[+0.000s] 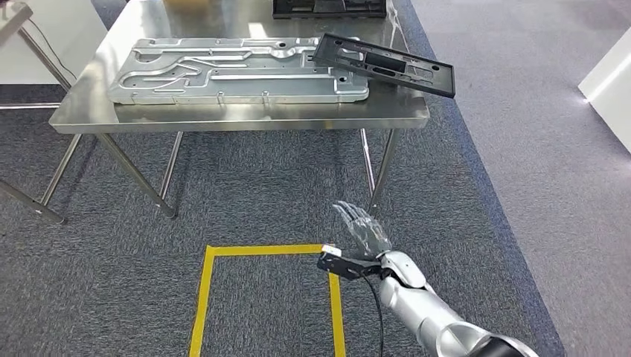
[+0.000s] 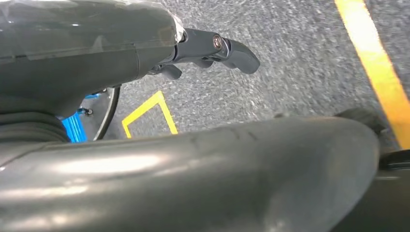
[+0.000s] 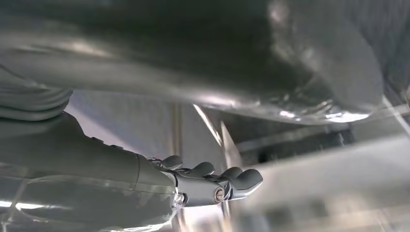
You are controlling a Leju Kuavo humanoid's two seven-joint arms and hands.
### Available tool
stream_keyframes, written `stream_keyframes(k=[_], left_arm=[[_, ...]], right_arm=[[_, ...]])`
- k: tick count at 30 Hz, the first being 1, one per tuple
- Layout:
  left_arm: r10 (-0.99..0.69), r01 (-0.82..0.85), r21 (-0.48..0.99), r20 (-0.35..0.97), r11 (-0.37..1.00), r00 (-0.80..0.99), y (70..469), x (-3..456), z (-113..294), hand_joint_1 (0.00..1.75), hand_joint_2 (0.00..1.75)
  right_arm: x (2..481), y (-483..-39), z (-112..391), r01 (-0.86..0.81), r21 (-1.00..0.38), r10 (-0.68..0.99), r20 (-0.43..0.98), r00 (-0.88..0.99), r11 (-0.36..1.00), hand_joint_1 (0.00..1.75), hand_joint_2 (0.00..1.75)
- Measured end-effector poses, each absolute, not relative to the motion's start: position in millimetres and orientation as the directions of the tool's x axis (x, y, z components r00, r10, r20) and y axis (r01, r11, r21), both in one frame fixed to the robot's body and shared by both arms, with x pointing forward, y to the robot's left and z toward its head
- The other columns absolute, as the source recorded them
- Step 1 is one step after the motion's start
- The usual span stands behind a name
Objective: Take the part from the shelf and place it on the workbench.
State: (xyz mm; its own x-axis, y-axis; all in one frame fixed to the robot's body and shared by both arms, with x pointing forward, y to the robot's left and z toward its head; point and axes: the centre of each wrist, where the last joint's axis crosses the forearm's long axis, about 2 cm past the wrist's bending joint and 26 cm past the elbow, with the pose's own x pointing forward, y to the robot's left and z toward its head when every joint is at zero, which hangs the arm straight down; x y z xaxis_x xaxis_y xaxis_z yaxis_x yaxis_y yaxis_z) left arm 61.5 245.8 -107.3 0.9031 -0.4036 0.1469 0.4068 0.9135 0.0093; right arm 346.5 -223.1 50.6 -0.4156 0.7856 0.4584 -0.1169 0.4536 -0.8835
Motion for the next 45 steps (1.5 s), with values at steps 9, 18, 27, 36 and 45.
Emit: stream_keyframes(k=[9, 18, 27, 36, 45], left_arm=[[-0.41, 0.411, 0.023, 0.137, 0.912, 0.902, 245, 61, -107, 0.0, 0.0], [-0.425, 0.426, 0.027, 0.137, 0.904, 0.895, 244, 62, -107, 0.0, 0.0], [-0.422, 0.422, 0.032, 0.132, 0.906, 0.897, 245, 60, -107, 0.0, 0.0], [-0.434, 0.43, 0.058, 0.125, 0.901, 0.892, 246, 64, -107, 0.0, 0.0], [-0.464, 0.458, 0.071, 0.116, 0.886, 0.878, 245, 62, -107, 0.0, 0.0]], right_arm=[[226, -230, -46, -0.411, -0.727, 0.797, 0.604, -0.001, 0.55, 0.0, 0.0], [168, -236, -75, -0.509, -0.616, 0.791, 0.549, 0.271, 0.602, 0.0, 0.0], [147, -234, -84, -0.537, -0.518, 0.745, 0.493, 0.448, 0.666, 0.0, 0.0], [128, -235, -90, -0.557, -0.446, 0.714, 0.435, 0.549, 0.701, 0.0, 0.0], [120, -235, -93, -0.616, -0.375, 0.721, 0.404, 0.564, 0.692, 0.0, 0.0]])
